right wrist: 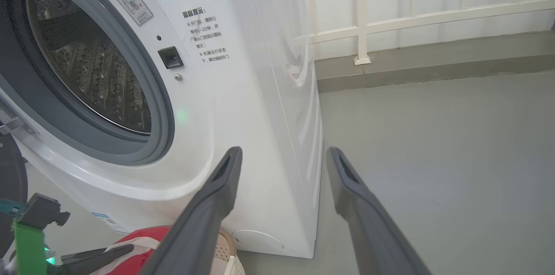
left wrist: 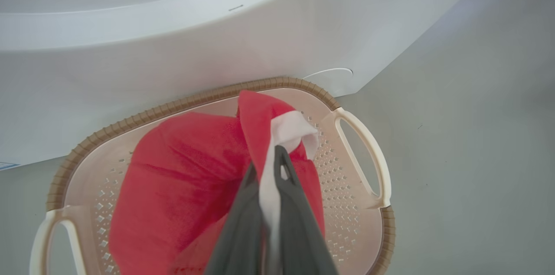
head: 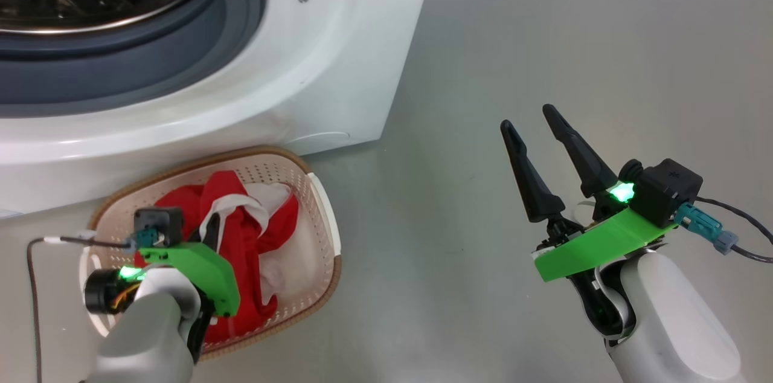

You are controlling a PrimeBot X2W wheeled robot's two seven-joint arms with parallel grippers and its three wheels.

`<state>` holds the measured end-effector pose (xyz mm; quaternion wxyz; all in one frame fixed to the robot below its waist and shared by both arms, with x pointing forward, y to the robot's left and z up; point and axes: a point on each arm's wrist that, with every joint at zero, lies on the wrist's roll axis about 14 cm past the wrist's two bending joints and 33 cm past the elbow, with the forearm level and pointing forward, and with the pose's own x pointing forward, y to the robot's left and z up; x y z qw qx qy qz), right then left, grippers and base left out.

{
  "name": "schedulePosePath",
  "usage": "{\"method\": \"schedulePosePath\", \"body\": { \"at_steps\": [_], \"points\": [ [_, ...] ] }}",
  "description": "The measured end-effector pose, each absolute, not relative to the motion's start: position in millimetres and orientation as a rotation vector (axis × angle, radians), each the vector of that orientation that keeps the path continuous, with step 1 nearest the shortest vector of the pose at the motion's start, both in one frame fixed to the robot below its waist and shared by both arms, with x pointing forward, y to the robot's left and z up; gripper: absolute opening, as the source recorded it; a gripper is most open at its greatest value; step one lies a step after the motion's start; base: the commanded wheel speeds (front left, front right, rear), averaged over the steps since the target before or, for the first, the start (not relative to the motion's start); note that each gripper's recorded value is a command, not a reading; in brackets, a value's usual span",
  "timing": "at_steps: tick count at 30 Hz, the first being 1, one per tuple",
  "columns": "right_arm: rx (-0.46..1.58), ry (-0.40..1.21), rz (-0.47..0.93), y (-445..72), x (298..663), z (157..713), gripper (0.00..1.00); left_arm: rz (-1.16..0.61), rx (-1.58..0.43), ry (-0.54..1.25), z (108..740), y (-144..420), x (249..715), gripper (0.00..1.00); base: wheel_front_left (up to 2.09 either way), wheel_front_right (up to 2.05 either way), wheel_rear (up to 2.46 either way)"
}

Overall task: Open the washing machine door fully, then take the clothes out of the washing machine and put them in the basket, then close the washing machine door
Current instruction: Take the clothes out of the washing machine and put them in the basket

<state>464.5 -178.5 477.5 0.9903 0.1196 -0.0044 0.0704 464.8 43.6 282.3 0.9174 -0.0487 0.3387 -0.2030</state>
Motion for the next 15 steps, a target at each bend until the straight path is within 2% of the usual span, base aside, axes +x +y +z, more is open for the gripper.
{"method": "schedulePosePath", "body": {
  "at_steps": [1,2,3,4,15],
  "points": [
    [0.239,-0.004,0.138,-179.5,464.4,475.4,1.0,-0.426,-0.104,0.7,281.4,40.0,465.7,0.0,0.0,0.0,0.0],
    [0.238,0.0,0.135,-180.5,464.3,473.9,1.0,-0.43,-0.109,0.705,280.4,37.7,466.7,0.1,0.0,0.0,0.0],
    [0.237,0.003,0.132,-181.5,464.1,472.7,1.0,-0.432,-0.108,0.714,278.7,36.4,466.9,0.49,0.0,0.0,0.0],
    [0.236,0.005,0.129,-182.6,463.8,471.9,1.0,-0.435,-0.105,0.725,276.3,35.6,465.9,1.0,0.0,0.0,0.0],
    [0.231,-0.014,0.135,-181.9,467.0,479.1,1.0,-0.454,-0.112,0.732,278.8,26.8,460.2,1.0,0.0,0.0,0.0]
  ]
}}
